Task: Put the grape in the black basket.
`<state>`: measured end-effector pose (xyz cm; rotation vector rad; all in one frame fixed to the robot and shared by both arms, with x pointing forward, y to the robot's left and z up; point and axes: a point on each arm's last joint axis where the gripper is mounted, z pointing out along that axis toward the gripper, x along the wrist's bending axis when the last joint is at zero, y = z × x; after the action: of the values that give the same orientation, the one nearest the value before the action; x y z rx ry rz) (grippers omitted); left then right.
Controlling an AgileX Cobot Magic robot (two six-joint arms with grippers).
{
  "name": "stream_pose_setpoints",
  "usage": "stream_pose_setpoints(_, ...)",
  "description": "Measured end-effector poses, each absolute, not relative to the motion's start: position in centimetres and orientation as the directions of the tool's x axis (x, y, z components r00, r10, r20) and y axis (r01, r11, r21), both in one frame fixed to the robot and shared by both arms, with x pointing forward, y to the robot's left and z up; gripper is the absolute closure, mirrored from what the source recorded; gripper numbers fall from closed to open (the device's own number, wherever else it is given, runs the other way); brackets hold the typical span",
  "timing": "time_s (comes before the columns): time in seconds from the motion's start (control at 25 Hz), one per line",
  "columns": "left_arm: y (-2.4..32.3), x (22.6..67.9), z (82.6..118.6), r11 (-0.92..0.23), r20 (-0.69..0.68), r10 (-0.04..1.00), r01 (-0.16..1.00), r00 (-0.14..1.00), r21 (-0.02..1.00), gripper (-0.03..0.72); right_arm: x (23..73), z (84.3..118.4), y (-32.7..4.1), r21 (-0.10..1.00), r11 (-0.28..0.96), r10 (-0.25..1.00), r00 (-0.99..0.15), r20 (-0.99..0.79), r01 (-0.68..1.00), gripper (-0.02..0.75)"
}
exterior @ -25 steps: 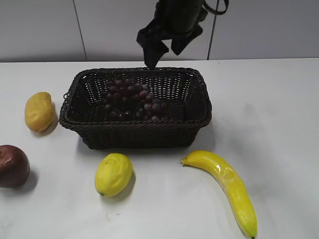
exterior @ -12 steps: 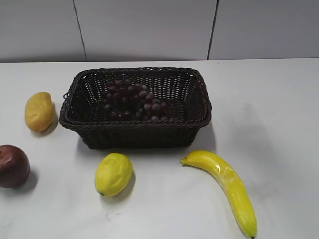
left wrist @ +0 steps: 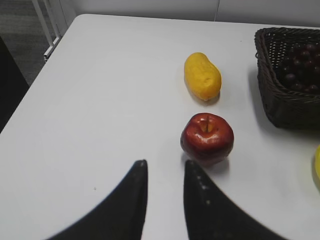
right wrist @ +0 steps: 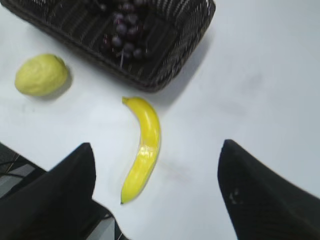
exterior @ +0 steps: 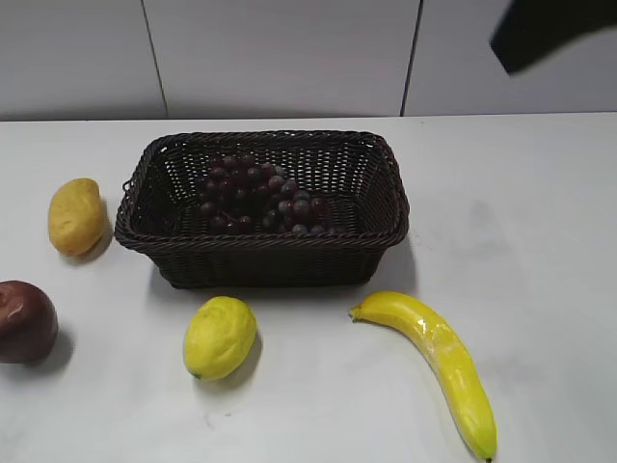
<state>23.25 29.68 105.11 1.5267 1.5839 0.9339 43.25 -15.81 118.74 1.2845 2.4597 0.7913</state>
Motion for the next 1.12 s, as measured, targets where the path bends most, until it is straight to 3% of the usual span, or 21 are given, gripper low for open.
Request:
stream_pose_setpoints(0.44,29.7,23.2,105.1,0.029,-0.021,0.999,0.466,-0.024,0.884,0.46,32.6,111.9,-23.4,0.537,0.374,0.867,-0.491,0.087,0.756,0.162)
stream_pose_setpoints(0.64,29.7,23.2,105.1,0.029,-0.021,0.999,0.466,-0.024,0.884,0.46,30.4,108.8,-25.9,0.533,0.263,0.921,-0.374,0.108,0.804,0.162)
stream_pose_setpoints(0.92,29.7,23.2,105.1,0.029,-0.021,0.999,0.466,-0.024,0.884,0.46,27.9,108.3,-29.2,0.647,0.012,0.992,-0.088,0.085,0.762,0.163)
stream_pose_setpoints(1.12,29.7,23.2,105.1,0.029,-0.021,0.999,0.466,-0.024,0.884,0.46,25.6,108.8,-30.2,0.77,0.003,1.0,-0.021,0.013,0.638,0.163)
